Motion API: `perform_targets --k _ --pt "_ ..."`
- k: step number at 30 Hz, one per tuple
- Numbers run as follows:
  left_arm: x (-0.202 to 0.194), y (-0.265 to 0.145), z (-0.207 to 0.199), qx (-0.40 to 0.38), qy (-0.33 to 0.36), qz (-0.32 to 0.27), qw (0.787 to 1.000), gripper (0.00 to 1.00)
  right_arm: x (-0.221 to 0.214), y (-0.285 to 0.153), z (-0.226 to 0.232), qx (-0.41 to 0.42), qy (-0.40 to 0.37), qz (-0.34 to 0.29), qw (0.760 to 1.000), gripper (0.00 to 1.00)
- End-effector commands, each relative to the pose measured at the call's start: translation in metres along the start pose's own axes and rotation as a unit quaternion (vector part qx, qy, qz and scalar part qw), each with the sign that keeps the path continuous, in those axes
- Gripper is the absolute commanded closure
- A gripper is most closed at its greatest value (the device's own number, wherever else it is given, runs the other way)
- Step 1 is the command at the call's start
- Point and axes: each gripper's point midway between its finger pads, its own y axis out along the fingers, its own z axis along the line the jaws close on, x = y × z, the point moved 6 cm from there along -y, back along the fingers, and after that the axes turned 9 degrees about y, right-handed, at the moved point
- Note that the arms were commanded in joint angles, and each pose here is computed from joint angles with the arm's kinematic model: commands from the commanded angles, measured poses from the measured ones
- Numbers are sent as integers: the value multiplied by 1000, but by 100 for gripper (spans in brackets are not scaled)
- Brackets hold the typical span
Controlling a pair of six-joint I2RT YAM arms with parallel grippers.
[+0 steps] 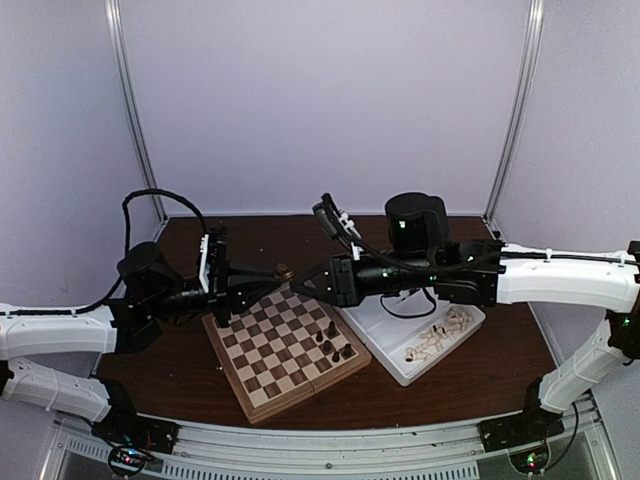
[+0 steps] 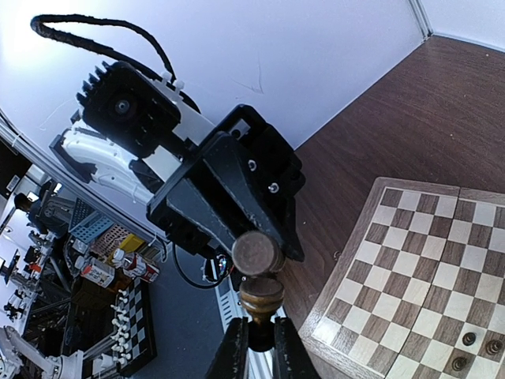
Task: Set up the chess pieces on the board
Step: Pick up the chess piece from the storage box, then place the chess piece on the chessboard.
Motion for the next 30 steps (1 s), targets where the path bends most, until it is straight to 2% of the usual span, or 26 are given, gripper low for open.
perform_targets --k 1,5,9,11,18,23,25,27,30 --pt "3 -7 7 43 -6 22 999 100 0 -11 1 -15 -15 -19 1000 91" --pt "-12 -18 12 94 -66 111 987 100 -5 -24 -13 -61 -23 -22 998 91" --pt "-34 -34 10 119 -122 243 955 100 -7 -49 -40 -130 -27 -40 990 91" --pt "-41 -46 7 132 -152 313 928 100 -7 -66 -52 -158 -26 -53 986 92" --pt "-41 -73 3 154 -199 484 838 100 -13 -111 -96 -273 -19 -86 958 92" --pt "-50 -79 6 149 -215 608 749 100 -27 -128 -124 -351 -32 -90 932 92" --pt "-54 -77 9 143 -218 649 715 100 -32 -129 -130 -361 -45 -76 928 92" --pt "-56 -72 12 134 -221 674 692 100 -35 -128 -134 -368 -65 -56 926 92" --pt "-59 -61 16 123 -231 690 675 100 -40 -131 -142 -395 -90 -34 914 92"
